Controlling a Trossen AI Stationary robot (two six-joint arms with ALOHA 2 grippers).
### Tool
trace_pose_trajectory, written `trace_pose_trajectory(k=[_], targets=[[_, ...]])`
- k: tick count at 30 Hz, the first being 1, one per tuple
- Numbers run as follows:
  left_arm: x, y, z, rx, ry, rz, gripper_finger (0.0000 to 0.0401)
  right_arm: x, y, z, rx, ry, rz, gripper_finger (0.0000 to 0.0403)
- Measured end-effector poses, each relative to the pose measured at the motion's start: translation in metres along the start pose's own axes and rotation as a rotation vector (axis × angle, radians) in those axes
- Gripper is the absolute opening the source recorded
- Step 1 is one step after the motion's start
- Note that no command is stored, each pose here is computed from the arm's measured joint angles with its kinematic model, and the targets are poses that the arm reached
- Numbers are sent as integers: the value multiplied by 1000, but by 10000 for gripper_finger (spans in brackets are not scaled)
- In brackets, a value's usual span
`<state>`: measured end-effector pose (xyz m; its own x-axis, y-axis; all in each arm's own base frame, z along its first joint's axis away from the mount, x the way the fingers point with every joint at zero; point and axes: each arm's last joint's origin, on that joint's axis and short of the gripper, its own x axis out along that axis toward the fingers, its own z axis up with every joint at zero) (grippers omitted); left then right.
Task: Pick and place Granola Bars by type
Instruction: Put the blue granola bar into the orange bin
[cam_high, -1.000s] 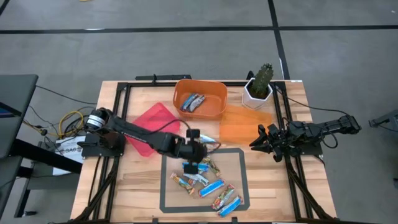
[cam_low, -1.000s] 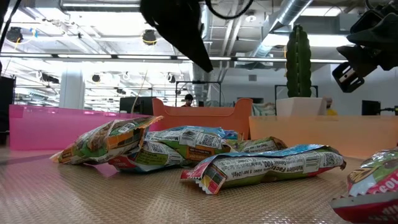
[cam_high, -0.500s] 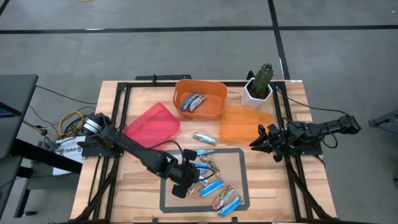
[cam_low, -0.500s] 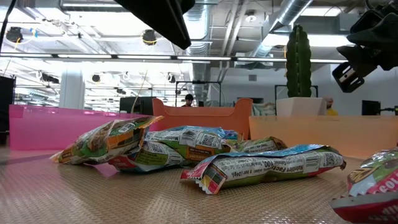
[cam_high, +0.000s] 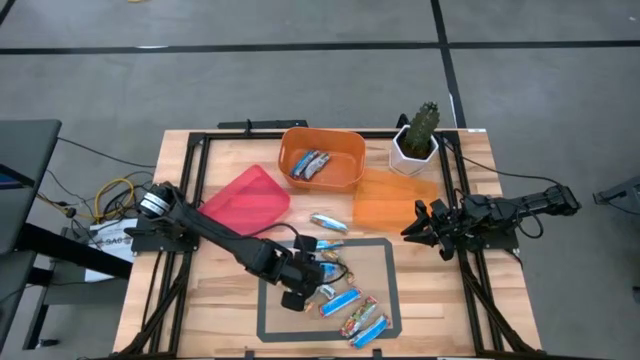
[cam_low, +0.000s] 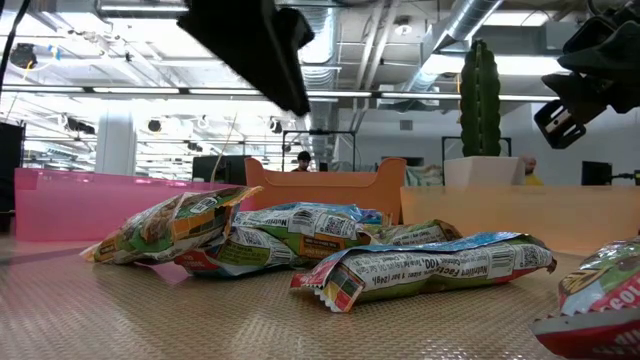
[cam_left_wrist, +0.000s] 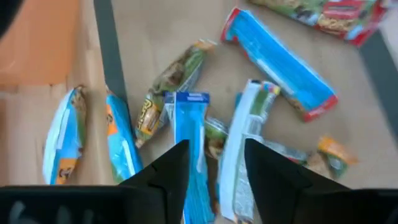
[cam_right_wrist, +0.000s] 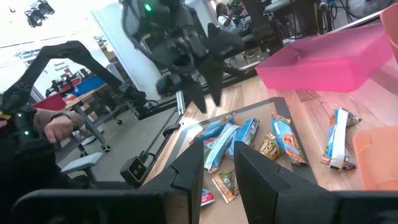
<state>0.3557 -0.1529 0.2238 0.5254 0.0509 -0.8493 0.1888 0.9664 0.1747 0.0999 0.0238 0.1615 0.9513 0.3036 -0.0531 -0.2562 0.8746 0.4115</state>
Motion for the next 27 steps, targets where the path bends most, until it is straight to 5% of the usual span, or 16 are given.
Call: trace_pose_trajectory(k=[13, 27], targets=[[45, 13, -12, -22, 147, 9, 163, 0, 0, 0, 0, -1, 0, 82], [58, 17, -30, -43, 189, 30, 162, 0, 0, 0, 0, 1, -1, 82]])
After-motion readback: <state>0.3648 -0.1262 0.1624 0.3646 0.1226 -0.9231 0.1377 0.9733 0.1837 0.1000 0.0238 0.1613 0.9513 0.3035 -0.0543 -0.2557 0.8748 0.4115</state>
